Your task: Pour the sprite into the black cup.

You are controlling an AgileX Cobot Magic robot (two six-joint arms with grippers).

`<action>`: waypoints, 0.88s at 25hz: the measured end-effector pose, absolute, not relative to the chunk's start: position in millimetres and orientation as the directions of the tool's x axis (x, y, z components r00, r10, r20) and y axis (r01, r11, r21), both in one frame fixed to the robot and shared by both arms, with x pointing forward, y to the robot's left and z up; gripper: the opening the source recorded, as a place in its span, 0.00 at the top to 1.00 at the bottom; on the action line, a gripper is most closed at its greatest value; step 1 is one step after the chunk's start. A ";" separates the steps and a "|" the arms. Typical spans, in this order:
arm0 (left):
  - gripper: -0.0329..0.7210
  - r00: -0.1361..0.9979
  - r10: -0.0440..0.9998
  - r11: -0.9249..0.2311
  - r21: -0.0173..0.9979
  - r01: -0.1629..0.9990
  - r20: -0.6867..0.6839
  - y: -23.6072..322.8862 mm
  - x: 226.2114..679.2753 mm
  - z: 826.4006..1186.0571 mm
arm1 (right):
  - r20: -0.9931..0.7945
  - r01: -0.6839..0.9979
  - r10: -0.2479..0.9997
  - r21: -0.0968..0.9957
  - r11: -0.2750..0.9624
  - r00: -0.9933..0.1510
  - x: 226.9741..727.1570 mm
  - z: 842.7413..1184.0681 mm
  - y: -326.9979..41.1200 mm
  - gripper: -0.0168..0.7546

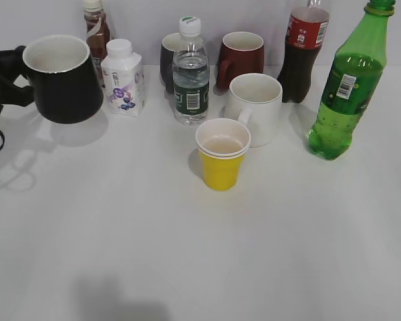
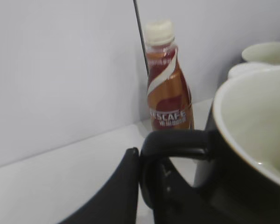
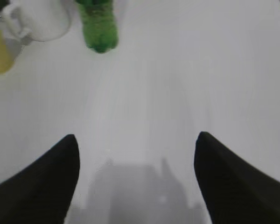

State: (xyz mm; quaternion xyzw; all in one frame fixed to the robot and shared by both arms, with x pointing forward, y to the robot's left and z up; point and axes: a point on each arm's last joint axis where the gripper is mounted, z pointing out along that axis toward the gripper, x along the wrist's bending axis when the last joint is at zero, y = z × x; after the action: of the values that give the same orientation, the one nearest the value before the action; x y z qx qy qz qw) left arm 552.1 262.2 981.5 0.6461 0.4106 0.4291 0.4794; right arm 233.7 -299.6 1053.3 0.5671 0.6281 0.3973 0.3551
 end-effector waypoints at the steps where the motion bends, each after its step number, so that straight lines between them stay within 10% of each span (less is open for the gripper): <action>1: 0.90 0.295 0.941 -0.206 0.972 0.111 0.165 262.1 549.0 984.6 | 0.017 0.427 0.993 0.904 0.034 -0.114 233.3 1054.1 -298.4 0.23; 14: 0.90 0.318 0.929 -0.221 0.973 0.072 0.188 259.9 536.4 997.0 | -0.061 -0.153 0.992 0.987 0.045 -0.107 324.2 1127.8 -288.5 0.23; 22: 0.90 0.313 0.930 -0.219 0.974 0.048 0.194 260.1 533.6 1004.9 | -0.034 0.102 0.995 0.994 0.044 -0.093 428.2 1057.8 -279.2 0.32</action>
State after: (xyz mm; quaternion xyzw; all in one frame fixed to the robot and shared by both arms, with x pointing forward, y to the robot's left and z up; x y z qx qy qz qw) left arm 533.6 260.1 1004.9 0.6415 0.3811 0.4452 0.4951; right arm 428.2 -279.2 1057.8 0.4920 0.5574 0.4858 0.4596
